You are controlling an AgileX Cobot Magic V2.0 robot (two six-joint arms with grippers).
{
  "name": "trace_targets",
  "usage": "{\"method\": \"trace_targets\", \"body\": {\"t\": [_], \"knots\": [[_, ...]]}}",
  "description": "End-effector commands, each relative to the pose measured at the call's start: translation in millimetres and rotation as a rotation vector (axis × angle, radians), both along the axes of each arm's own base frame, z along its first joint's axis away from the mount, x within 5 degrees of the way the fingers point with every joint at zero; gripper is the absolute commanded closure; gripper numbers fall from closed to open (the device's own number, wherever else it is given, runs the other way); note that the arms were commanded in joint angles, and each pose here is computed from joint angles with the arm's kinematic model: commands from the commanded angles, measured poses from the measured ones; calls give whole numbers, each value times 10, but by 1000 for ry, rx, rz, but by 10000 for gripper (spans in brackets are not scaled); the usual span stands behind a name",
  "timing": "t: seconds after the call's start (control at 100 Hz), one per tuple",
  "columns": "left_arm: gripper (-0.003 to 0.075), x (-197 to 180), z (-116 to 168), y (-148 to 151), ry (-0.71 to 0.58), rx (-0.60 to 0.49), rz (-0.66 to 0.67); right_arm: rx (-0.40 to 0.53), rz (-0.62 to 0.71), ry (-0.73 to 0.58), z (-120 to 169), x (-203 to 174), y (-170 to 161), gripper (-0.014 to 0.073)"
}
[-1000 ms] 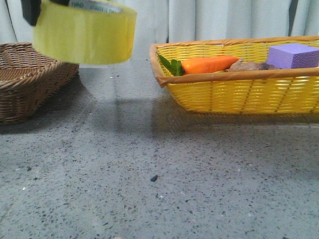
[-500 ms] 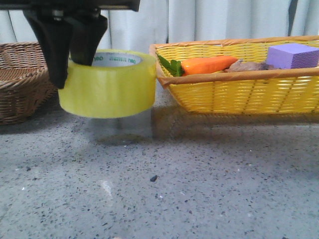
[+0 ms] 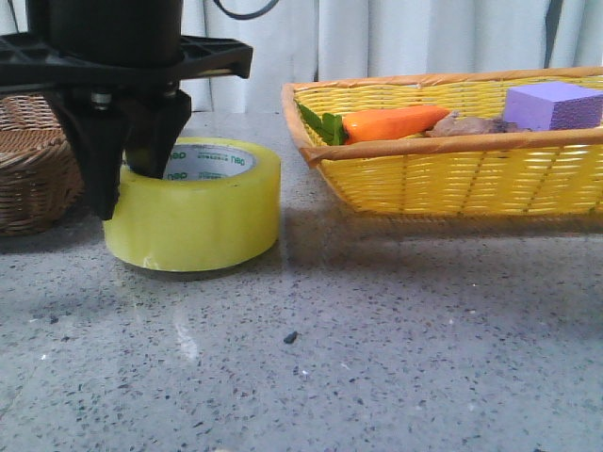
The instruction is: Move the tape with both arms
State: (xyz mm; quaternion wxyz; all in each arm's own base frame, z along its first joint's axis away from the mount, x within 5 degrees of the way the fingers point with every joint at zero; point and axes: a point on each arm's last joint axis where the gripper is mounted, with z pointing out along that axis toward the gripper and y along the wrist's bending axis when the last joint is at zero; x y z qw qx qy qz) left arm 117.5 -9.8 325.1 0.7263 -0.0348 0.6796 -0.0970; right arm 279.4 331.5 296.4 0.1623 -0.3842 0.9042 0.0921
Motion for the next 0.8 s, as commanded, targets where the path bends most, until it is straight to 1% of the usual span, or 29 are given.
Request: {"method": "trace_targets", "body": {"t": [0.0,0.07,0.1,0.12,0.15,0.17,0.22,0.29,0.38,0.42,0.5,0.56,0.62,0.67,0.71,0.75,0.78,0.79], "knots": [[741,-8,190,1,-110,-15,1,94,7,-98,356,-40,-52,625],[741,-8,190,1,-110,-15,1,94,7,-98,356,-40,-52,531],[741,-8,190,1,-110,-15,1,94,7,-98,356,-40,-52,482],[741,-8,190,1,-110,-15,1,94,7,-98,356,-40,-52,433],[741,-8,190,1,-110,-15,1,94,7,-98,356,-40,-52,400],[741,-8,190,1,-110,-15,1,94,7,-98,356,-40,-52,361],[741,-8,190,1,-110,-15,1,94,7,-98,356,-40,-52,312],[740,-8,190,1,-110,-12,1,100,7,-103,380,-38,-50,290],[738,-9,198,-5,-116,27,0,112,7,-126,466,-35,-59,291],[725,-11,208,-14,-114,54,-6,113,6,-142,524,-41,-81,292],[659,-25,280,-54,-109,94,-38,118,4,-203,700,-65,-163,314],[573,-40,338,-92,-98,123,-70,135,0,-264,859,-92,-239,354],[480,-61,402,-139,-100,133,-111,155,-6,-336,1055,-137,-345,428],[430,-78,439,-174,-97,132,-146,180,-10,-397,1219,-181,-431,501],[415,-92,466,-204,-95,131,-174,204,-14,-441,1359,-232,-511,568],[419,-103,477,-228,-83,132,-198,226,-17,-486,1480,-272,-580,635],[421,-113,481,-253,-76,133,-223,250,-23,-519,1590,-320,-648,672],[422,-115,477,-258,-71,134,-228,257,-25,-527,1615,-328,-661,669]]}}
